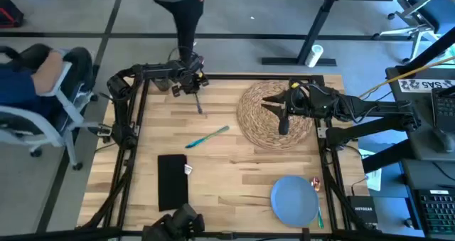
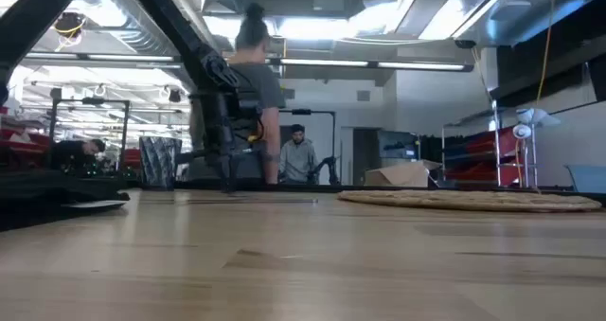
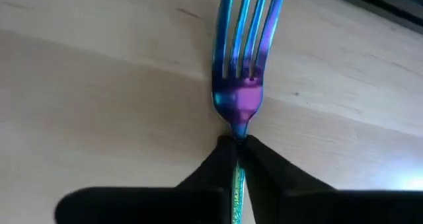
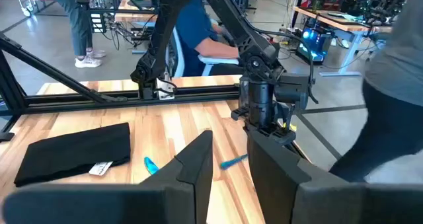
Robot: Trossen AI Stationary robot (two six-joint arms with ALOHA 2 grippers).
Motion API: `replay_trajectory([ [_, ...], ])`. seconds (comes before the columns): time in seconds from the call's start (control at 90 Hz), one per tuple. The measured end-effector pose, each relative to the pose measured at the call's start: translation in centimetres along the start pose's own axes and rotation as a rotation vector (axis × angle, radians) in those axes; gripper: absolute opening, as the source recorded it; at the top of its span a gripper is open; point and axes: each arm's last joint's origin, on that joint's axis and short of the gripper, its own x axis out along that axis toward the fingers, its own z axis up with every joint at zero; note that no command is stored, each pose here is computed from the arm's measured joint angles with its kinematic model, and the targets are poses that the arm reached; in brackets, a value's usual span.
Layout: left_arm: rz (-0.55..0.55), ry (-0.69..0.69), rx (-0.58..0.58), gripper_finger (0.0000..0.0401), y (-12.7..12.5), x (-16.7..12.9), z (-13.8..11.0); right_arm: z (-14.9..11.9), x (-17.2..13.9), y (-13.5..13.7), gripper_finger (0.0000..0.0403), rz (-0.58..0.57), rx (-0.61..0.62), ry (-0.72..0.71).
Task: Set table place
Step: Put the blue fork on the black table napkin
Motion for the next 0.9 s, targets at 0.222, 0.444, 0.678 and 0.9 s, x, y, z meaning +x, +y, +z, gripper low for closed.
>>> replay_trajectory([
  [0.222,-0.064,0.038,0.041,0.0,-0.3,-2.3,-0.4,-0.1,0.0,0.0,0.0083,0.0,-0.003,0.013],
  [0.444,-0.01,0.086,0.078,0.0001,0.5,-5.2,-1.8,-0.2,0.0,0.0,0.0083,-0.001,-0.004,0.016],
  [0.678,-0.064,0.079,0.163,0.0001,-0.2,-8.7,-4.5,-0.2,0.0,0.0,0.0083,0.0,-0.004,0.016],
  [0.9,-0.189,0.09,0.264,0.0001,-1.2,-12.6,-8.7,-0.2,0.0,0.0,0.0083,0.0,-0.006,0.022],
])
